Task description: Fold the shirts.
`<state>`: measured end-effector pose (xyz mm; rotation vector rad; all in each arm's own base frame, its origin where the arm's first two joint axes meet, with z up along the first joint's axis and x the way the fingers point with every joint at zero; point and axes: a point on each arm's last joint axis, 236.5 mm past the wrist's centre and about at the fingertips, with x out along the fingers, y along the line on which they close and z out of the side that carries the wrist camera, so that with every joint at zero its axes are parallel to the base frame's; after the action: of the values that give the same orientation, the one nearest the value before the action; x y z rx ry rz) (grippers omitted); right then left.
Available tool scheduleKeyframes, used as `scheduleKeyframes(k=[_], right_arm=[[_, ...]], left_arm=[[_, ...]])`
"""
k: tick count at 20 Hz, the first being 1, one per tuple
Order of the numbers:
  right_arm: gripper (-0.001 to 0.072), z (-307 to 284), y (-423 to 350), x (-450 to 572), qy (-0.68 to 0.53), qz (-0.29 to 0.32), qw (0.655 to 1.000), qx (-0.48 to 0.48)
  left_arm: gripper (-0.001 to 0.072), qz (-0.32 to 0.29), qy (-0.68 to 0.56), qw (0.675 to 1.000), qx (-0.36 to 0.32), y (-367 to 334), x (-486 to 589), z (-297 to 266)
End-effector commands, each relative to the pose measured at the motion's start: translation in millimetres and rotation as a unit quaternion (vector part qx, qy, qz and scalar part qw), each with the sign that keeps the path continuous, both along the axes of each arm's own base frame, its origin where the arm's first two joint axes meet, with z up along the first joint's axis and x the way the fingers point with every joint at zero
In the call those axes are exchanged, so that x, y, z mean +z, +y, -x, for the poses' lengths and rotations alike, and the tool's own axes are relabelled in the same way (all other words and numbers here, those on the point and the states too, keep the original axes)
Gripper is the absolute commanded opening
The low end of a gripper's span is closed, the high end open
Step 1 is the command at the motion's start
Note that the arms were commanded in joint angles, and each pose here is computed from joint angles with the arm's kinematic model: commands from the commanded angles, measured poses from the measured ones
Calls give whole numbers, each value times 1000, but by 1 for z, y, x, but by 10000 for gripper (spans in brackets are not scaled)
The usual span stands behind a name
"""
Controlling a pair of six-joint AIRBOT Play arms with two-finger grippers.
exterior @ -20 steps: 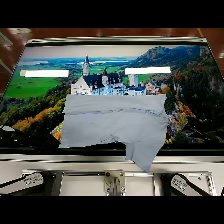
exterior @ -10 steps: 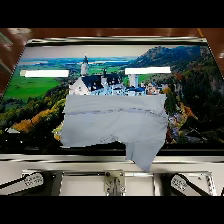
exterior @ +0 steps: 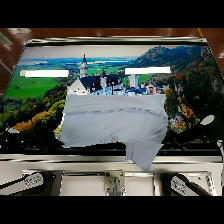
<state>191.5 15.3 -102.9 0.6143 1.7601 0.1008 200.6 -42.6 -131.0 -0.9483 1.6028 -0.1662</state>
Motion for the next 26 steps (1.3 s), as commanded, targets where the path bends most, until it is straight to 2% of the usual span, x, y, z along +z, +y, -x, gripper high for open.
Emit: scheduleKeyframes(k=[1,3,6,8,10,13,15,17,20,22,26], right_arm=[[532,1,24,-21,-18,-4,1000,0],[532,0,26,-26,-24,5,1000,5],[493,-3,25,-28,-28,11,1000,1],[390,-4,24,-28,-28,14,999,-7],[388,-7,25,-28,-32,13,999,-13],[70,10,31,-22,-2,-4,1000,8],[67,11,33,-14,-6,-14,1000,27],[66,-12,34,3,-48,-17,998,22],[64,-70,27,40,-134,-10,991,3],[64,-109,20,60,-169,-5,985,-25],[65,-187,12,75,-206,-28,976,-59]], left_arm=[[38,8,1,1000,-5,-3,4,2],[38,9,1,1000,-6,-4,4,3],[38,7,0,1000,-5,-3,4,2],[38,7,-2,1000,-6,-3,4,1],[38,4,-5,1000,-6,-1,4,-1],[38,-4,-18,1000,-10,3,3,-6],[37,-10,-30,999,-13,6,7,-12],[37,-25,-59,998,-16,15,20,-29],[37,-41,-123,991,-16,32,60,-72],[37,-45,-168,985,8,40,90,-112],[37,-68,-218,974,12,42,117,-186]])
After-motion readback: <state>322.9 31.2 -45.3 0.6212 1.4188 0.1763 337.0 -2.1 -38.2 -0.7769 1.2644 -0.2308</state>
